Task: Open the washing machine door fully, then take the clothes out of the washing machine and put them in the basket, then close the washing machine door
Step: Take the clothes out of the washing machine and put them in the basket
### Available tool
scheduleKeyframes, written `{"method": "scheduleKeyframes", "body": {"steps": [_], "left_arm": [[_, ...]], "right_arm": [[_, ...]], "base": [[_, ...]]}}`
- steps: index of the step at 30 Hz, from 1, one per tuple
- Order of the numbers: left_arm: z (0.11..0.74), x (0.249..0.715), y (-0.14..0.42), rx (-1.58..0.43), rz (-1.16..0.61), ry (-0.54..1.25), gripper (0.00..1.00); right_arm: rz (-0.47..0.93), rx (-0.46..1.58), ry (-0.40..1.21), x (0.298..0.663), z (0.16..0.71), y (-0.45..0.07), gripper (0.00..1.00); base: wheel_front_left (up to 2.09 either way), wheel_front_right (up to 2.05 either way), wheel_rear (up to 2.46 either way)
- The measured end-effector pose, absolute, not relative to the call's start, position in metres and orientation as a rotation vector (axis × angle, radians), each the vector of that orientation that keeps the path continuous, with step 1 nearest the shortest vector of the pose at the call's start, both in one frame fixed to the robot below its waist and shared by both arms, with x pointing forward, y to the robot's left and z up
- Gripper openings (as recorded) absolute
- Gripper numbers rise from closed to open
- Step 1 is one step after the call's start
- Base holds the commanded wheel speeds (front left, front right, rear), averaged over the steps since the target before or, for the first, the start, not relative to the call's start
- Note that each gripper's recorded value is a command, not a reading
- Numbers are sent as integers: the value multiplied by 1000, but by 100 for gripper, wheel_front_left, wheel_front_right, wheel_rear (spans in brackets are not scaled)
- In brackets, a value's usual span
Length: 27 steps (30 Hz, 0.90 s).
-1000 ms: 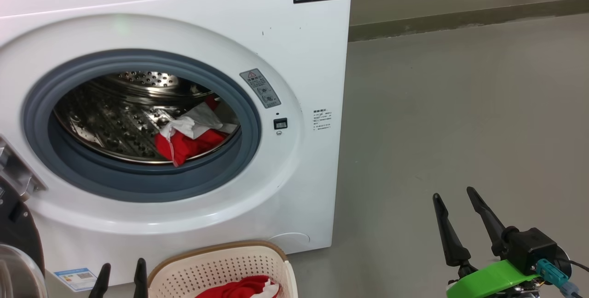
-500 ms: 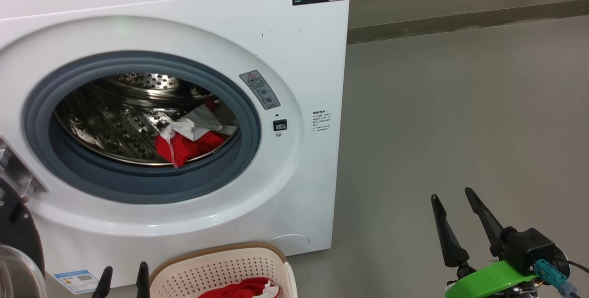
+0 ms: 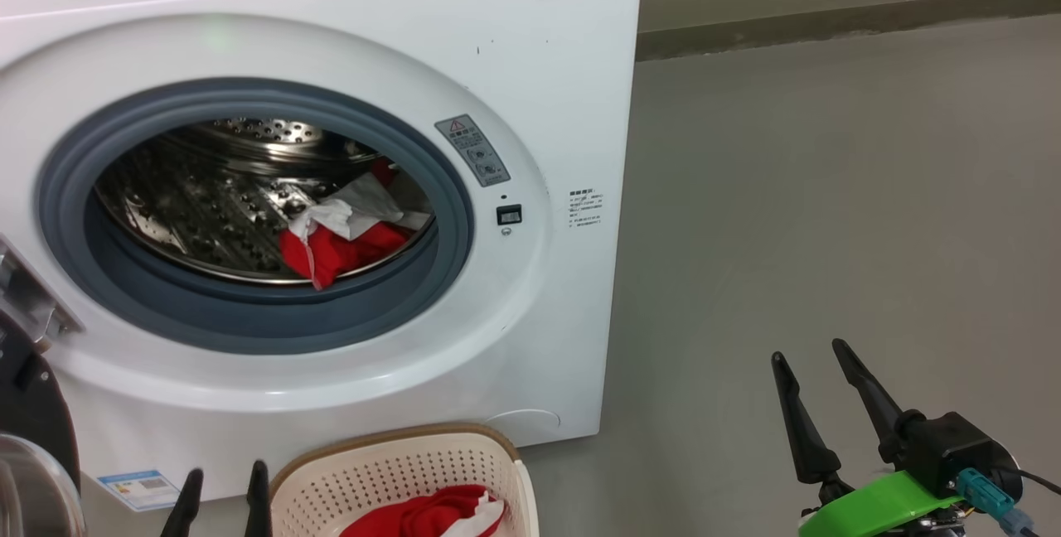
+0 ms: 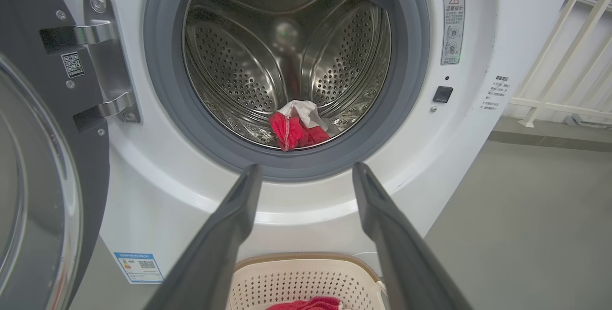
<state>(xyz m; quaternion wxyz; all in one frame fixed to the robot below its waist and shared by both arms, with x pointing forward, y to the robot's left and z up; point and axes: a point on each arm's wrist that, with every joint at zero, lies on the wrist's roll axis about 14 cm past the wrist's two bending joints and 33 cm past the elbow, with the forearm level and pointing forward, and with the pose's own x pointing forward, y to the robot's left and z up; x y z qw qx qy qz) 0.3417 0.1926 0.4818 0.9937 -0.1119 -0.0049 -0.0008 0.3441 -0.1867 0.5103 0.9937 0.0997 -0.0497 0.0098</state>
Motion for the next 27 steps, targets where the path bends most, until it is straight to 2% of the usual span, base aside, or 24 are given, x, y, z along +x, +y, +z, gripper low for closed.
{"method": "scheduleKeyframes", "body": {"steps": [12, 27], "left_arm": [[498, 408, 177, -255, -40, -37, 100], [499, 541, 166, -250, -92, 1, 100]], "right_arm": [[52, 193, -42, 358, 494, -175, 100], [36, 180, 18, 410, 469, -181, 100]], "base": [[0, 0, 0], [0, 0, 0]]}}
